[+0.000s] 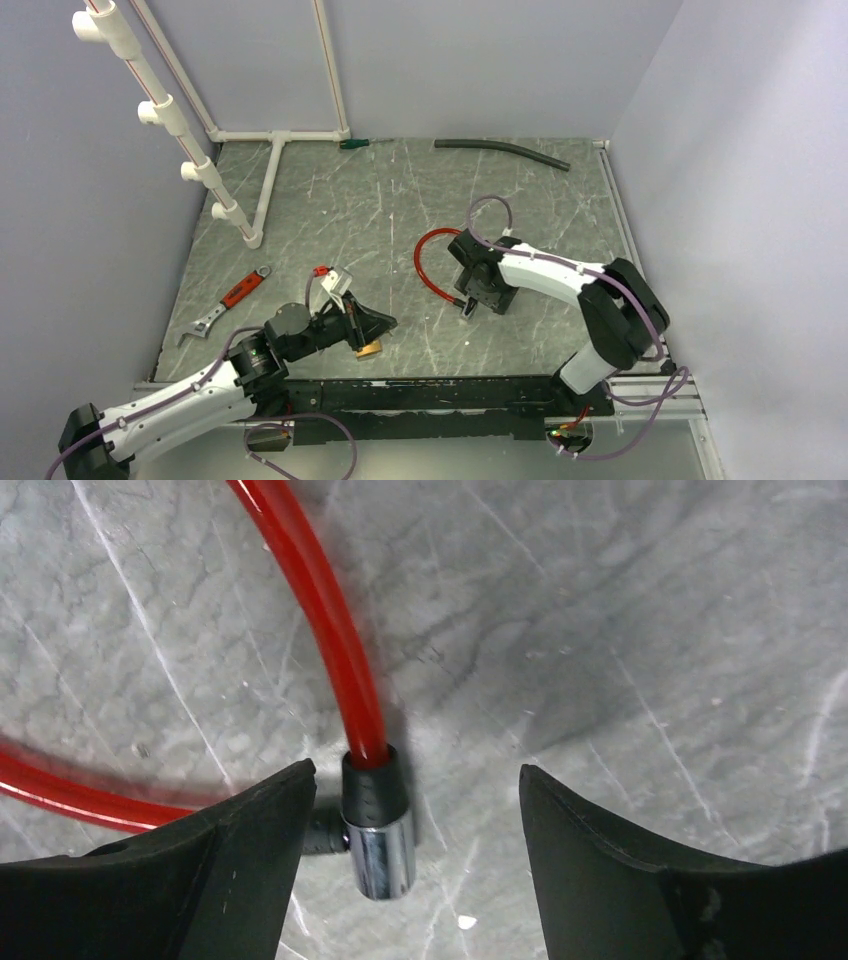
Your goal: Unlock with the key
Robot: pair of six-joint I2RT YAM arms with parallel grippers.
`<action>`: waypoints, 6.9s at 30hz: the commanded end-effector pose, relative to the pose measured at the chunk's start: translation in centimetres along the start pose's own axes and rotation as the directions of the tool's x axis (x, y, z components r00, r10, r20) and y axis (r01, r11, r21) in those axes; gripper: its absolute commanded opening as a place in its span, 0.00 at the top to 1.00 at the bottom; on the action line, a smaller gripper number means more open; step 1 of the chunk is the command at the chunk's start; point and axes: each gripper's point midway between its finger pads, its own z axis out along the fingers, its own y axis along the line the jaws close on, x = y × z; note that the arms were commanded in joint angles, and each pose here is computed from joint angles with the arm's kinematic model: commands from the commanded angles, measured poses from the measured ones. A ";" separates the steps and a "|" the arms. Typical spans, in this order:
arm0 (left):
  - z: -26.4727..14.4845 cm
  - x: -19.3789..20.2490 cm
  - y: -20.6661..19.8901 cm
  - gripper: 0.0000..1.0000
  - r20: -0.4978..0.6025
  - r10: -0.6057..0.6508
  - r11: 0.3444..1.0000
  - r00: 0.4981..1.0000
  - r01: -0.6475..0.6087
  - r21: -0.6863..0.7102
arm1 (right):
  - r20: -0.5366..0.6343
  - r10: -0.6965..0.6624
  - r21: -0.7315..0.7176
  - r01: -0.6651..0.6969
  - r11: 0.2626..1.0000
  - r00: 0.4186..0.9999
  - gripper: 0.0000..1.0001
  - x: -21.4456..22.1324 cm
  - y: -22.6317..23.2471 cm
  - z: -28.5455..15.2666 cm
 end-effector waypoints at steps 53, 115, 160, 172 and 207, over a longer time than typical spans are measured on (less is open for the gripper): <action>7.7 -3.2 3.2 1.00 0.361 -0.150 0.989 0.921 0.144 0.044 | -0.244 0.425 -0.515 -0.488 0.705 0.871 1.00 -2.1 10.1 -6.8; 12.1 -4.6 4.0 1.00 0.368 -0.070 0.996 0.927 0.087 -0.029 | -0.228 0.733 -0.713 -0.623 0.322 0.640 1.00 -6.2 6.0 -11.8; 1.3 -5.2 5.4 1.00 0.344 0.023 0.975 0.939 0.055 -0.217 | 0.431 -0.734 -0.265 0.851 0.453 0.525 0.20 -2.1 7.6 -5.2; -0.5 -4.8 5.7 1.00 0.348 0.018 0.970 0.937 0.068 -0.234 | 0.109 -0.827 -0.333 0.804 0.492 0.551 0.45 2.3 4.3 0.5; 7.5 -2.8 0.6 1.00 0.038 -0.013 0.999 0.999 0.014 -0.030 | 0.298 -0.331 -0.675 0.443 0.591 0.895 1.00 1.1 11.4 -10.3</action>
